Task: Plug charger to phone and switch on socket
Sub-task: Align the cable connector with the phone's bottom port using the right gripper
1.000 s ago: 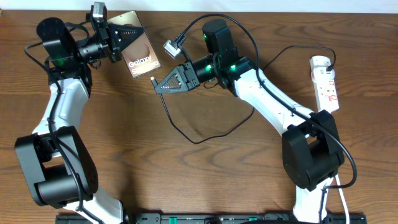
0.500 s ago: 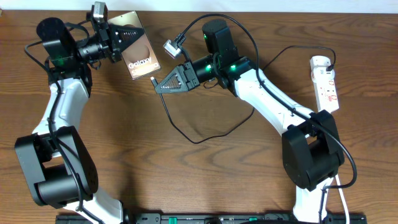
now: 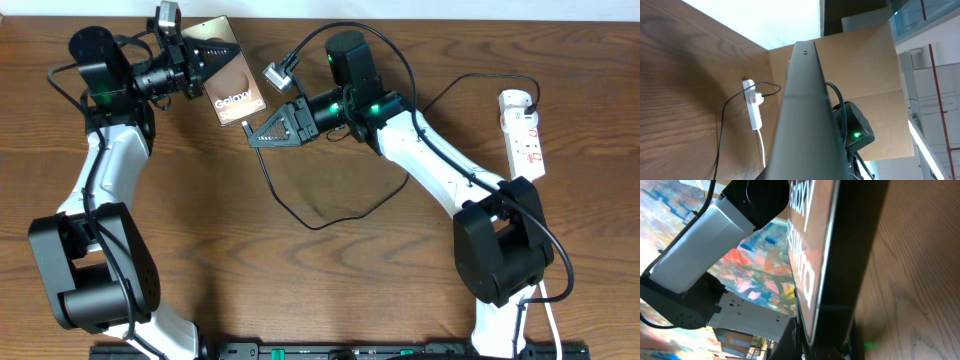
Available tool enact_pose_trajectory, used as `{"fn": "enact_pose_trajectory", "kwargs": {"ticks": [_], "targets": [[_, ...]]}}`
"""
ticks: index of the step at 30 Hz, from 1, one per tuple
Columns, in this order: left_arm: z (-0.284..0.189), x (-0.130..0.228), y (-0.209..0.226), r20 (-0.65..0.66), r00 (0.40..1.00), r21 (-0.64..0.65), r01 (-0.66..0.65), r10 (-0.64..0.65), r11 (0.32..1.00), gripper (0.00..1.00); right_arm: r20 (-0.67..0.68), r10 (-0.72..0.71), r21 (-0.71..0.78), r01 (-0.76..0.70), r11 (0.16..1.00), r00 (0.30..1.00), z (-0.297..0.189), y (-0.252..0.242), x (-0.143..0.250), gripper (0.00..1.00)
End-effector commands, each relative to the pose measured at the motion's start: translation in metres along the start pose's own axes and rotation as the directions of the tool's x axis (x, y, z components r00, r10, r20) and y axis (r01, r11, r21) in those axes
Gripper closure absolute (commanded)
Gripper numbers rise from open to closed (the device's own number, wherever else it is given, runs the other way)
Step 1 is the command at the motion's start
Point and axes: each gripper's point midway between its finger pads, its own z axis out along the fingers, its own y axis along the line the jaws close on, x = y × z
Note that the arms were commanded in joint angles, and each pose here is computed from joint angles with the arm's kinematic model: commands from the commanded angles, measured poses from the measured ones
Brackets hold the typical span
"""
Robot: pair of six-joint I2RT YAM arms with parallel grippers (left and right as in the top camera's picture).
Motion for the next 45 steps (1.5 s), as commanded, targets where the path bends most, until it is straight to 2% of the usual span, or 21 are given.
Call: {"fn": "enact_pose_trajectory", "kwargs": {"ticks": [1,45], "targets": [[-0.0003,-0.0018,-0.0088,0.004,0.999,0.005,-0.045,0.045,0.999,0.93,0.0,0.023,0.004,-0.023,1.0,1.0,0.0005,-0.0066,0.0014,0.99],[-0.0005,0.0052,-0.0105,-0.036,0.998,0.018,-0.057,0.058,0.998,0.93,0.019,0.021,0.011,-0.022,1.0,1.0,-0.0071,-0.0085,-0.0032,0.99]]}}
